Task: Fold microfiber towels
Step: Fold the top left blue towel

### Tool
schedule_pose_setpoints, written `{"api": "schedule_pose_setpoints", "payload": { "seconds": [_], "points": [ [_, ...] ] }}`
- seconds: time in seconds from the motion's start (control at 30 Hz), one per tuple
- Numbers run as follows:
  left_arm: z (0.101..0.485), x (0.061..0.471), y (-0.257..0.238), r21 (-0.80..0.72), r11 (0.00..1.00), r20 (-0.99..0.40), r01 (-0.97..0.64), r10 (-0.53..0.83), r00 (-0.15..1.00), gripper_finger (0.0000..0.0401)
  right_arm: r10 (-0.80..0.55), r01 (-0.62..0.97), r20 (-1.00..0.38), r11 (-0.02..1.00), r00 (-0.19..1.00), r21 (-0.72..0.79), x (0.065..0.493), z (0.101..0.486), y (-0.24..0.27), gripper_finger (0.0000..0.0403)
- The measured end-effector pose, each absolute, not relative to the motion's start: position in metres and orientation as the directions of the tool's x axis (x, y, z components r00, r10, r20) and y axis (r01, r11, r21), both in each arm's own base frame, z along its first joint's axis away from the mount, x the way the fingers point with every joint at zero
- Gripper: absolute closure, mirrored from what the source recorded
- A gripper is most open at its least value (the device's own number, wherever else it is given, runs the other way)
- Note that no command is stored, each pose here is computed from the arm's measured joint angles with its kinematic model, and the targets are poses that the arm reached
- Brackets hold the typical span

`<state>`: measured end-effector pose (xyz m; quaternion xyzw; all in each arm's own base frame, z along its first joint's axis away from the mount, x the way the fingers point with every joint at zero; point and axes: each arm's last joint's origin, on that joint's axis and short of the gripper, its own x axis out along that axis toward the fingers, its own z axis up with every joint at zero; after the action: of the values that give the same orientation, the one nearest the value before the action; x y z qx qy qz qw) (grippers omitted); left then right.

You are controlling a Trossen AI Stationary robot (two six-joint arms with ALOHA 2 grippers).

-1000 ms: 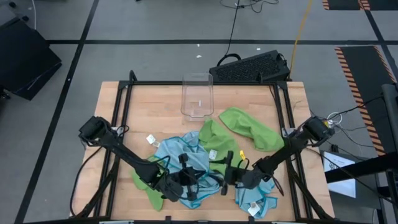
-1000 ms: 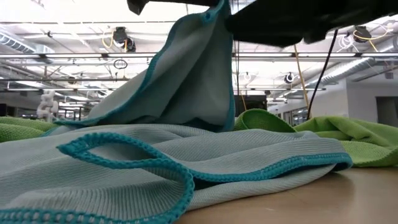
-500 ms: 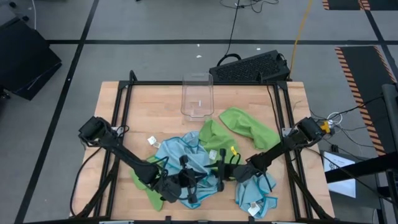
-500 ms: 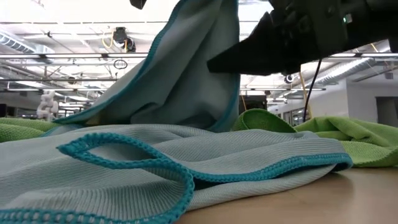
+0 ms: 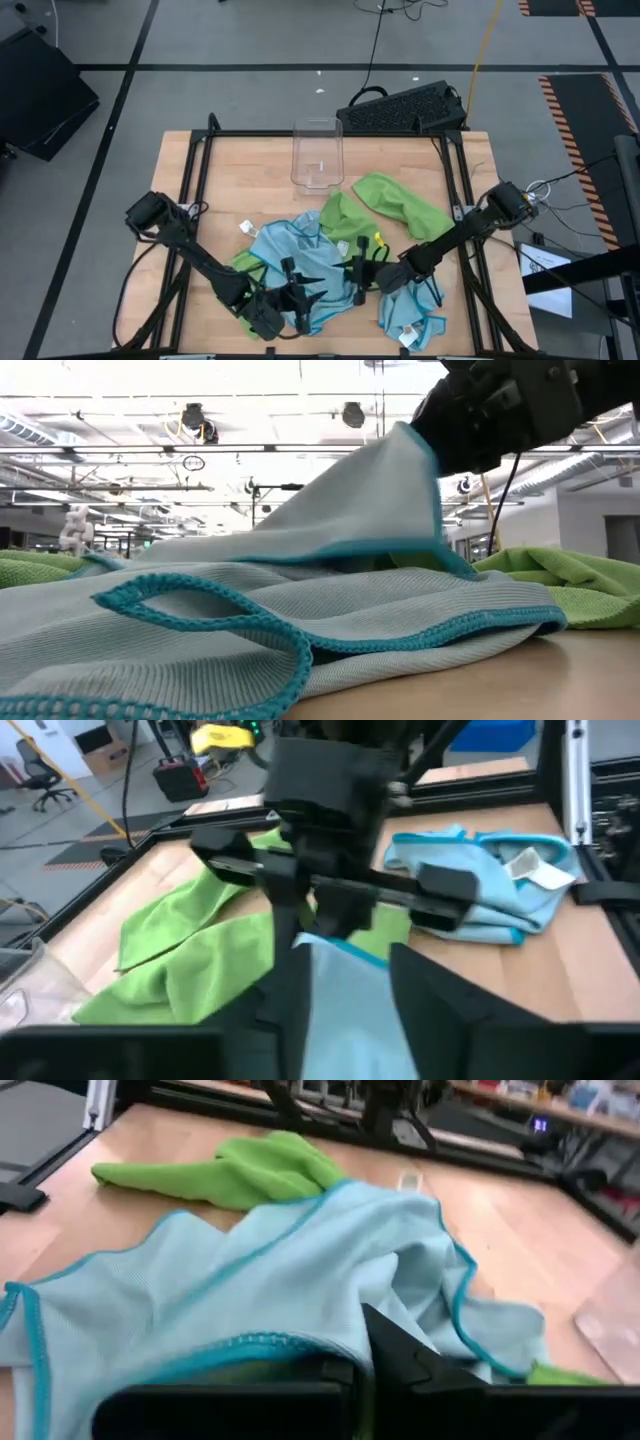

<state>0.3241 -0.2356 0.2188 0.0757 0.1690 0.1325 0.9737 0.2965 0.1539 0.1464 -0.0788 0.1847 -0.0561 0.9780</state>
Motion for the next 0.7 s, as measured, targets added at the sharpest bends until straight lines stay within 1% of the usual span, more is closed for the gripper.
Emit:
{"api": "schedule_pose_setpoints", "payload": {
  "seconds": [0.07,0.13,0.27,0.37,0.47,0.6,0.7],
  "points": [
    [0.215,0.325,-0.241,0.173,0.959,-0.298,-0.227,0.27,0.916,0.0224,-0.148,0.089,-0.393,0.982,0.908,-0.163,0.292,0.148,0.152,0.04],
    [0.208,0.323,-0.249,0.214,0.956,-0.294,-0.198,0.257,0.921,0.0209,-0.154,0.101,-0.417,0.984,0.896,-0.146,0.289,0.152,0.15,0.04],
    [0.197,0.324,-0.265,0.265,0.952,-0.253,-0.153,0.222,0.942,0.0204,-0.155,0.111,-0.435,0.986,0.887,-0.125,0.284,0.16,0.147,0.0399],
    [0.19,0.33,-0.268,0.256,0.952,-0.216,-0.17,0.228,0.95,0.0203,-0.154,0.113,-0.434,0.986,0.888,-0.119,0.281,0.166,0.146,0.0399],
    [0.171,0.336,-0.273,0.248,0.953,-0.208,-0.176,0.23,0.951,0.0203,-0.141,0.105,-0.423,0.989,0.895,-0.106,0.279,0.175,0.145,0.0399],
    [0.136,0.344,-0.284,0.365,0.914,-0.229,-0.179,0.274,0.934,0.0203,-0.128,0.097,-0.413,0.991,0.902,-0.095,0.274,0.186,0.142,0.0399],
    [0.13,0.358,-0.294,0.466,0.855,-0.191,-0.229,0.349,0.917,0.0203,-0.126,0.097,-0.408,0.991,0.904,-0.091,0.272,0.192,0.141,0.0399]
  ]
}}
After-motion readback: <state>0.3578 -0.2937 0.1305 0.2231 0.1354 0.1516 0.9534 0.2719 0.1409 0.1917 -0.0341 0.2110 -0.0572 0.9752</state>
